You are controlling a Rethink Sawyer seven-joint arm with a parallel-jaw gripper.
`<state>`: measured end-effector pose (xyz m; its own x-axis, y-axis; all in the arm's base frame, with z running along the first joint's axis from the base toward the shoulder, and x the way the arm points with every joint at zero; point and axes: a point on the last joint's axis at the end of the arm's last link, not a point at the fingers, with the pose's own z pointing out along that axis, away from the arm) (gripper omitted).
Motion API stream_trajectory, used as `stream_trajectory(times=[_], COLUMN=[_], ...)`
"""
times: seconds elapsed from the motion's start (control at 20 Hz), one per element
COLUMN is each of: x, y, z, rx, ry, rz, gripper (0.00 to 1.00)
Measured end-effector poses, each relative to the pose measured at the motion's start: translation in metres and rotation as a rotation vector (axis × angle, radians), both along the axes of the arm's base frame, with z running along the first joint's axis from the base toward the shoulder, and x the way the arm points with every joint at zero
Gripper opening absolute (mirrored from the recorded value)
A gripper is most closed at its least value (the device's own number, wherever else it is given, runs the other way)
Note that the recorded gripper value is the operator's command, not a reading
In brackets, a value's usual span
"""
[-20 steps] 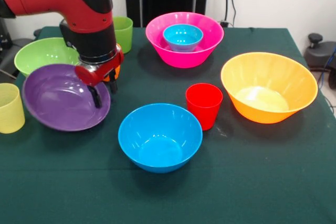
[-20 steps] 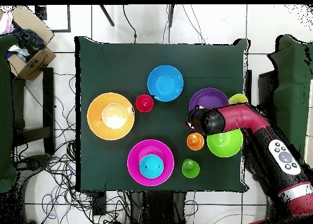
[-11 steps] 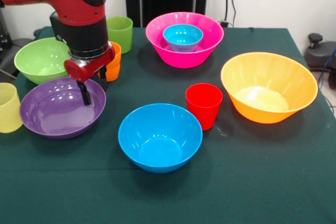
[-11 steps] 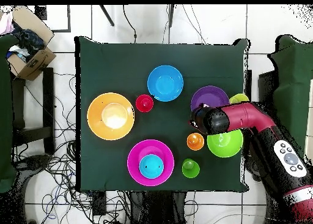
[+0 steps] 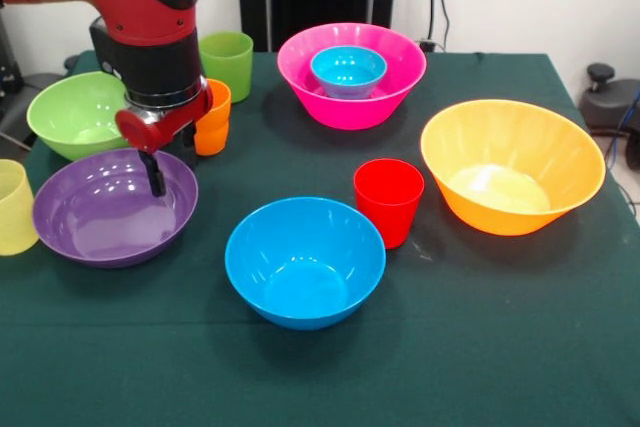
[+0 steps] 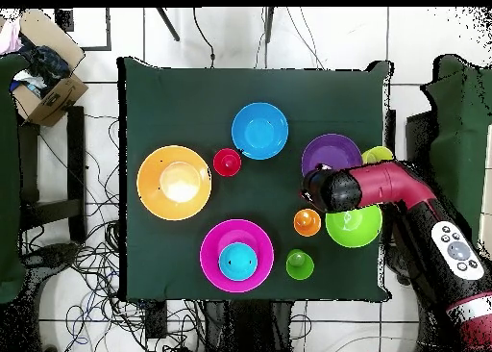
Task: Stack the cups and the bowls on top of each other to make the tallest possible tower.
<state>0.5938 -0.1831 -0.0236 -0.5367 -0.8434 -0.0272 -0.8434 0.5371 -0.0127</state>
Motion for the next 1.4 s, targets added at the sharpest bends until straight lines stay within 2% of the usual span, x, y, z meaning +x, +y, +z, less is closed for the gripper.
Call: stream_trajectory(times=[0.55, 1.05, 1.4], x=[-0.009, -0.004, -0.001], y=[-0.003, -0.007, -0.007], z=[-0.008, -0.020, -0.028], rx=[-0.034, -0.058, -0.046], ry=[0.020, -0.008, -0.021], rz=[0.019, 0.042, 0.033], gripper=[1.00, 1.00, 1.00])
